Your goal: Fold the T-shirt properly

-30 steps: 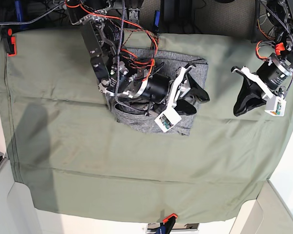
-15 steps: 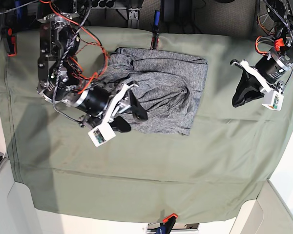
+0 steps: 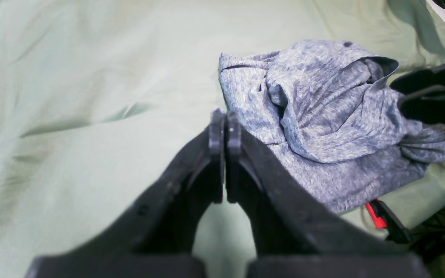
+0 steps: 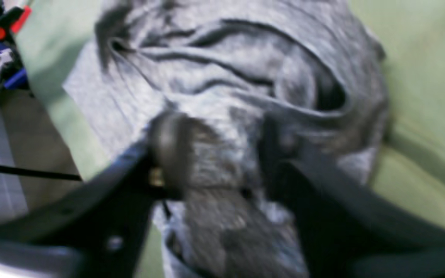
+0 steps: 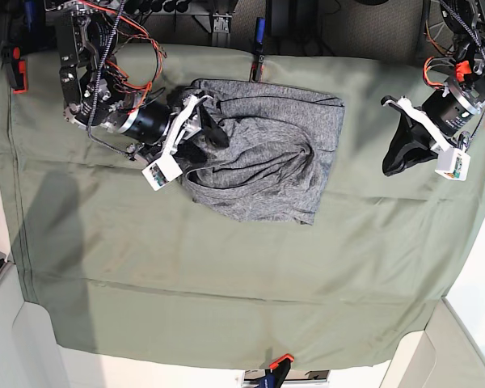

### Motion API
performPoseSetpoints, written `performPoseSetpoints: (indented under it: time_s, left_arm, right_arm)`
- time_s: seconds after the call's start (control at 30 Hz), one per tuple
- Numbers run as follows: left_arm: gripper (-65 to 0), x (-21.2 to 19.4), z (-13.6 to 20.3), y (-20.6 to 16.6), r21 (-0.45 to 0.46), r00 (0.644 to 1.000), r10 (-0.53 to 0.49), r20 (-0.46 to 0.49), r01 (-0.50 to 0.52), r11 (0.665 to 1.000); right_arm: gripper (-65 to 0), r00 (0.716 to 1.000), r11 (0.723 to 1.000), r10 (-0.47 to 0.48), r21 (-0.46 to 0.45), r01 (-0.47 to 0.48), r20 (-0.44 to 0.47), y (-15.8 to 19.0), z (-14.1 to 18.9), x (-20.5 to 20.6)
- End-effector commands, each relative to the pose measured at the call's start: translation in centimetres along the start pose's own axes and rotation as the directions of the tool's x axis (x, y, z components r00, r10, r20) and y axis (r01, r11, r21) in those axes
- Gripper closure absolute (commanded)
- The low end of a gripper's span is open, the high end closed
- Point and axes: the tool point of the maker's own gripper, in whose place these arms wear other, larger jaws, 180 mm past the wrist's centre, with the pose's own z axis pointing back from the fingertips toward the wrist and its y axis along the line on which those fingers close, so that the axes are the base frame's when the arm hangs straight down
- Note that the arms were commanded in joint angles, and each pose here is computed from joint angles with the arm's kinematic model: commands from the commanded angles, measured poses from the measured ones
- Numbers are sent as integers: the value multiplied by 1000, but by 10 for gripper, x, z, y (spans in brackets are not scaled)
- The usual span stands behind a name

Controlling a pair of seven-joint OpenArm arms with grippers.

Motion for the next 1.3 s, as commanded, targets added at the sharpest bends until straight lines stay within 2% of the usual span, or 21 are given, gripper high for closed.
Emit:
performPoseSetpoints:
  time_s: [0.0, 0.07, 0.17, 0.4, 0.57, 0.73, 0.93, 1.03, 1.1, 1.27]
  left_arm:
    - [0, 12, 3, -2, -16, 999, -21, 35, 21, 1000]
    - [0, 12, 3, -2, -16, 999, -21, 35, 21, 1000]
    - [0, 12, 3, -2, -16, 999, -21, 35, 21, 1000]
    - [0, 8, 4, -3, -16, 1000, -16, 24, 17, 1000]
    - [0, 8, 5, -1, -10, 1000, -17, 26, 17, 1000]
    - [0, 13, 12, 11, 31, 999, -20, 41, 19, 999]
    - [0, 19, 20, 22, 64, 998, -17, 62, 13, 998]
    - [0, 19, 20, 22, 64, 998, -17, 62, 13, 998]
    - [0, 19, 20, 22, 64, 998, -17, 63, 13, 998]
    - [0, 18, 20, 22, 64, 998, -16, 58, 12, 998]
  right_arm:
    - [-167, 999, 1000, 8, 22, -9, 43, 6, -2, 13]
    - [-73, 1000, 999, 11, 40, -12, 28, 12, -5, 8]
    - [0, 999, 998, 14, 57, -16, 40, 19, -9, 11]
    - [0, 993, 994, -19, 106, 6, 121, 41, -21, 35]
    - [0, 985, 977, -58, 213, 23, 161, 77, -31, 50]
    - [0, 992, 951, 0, 307, -39, 126, 124, -44, 44]
    - [-1, 993, 926, 70, 365, -98, 91, 155, -50, 32]
    - [-186, 993, 922, 72, 374, -104, 98, 159, -51, 33]
    - [-261, 989, 929, 87, 348, -124, 120, 154, -53, 40]
    - [-274, 967, 948, 136, 254, -190, 215, 130, -54, 78]
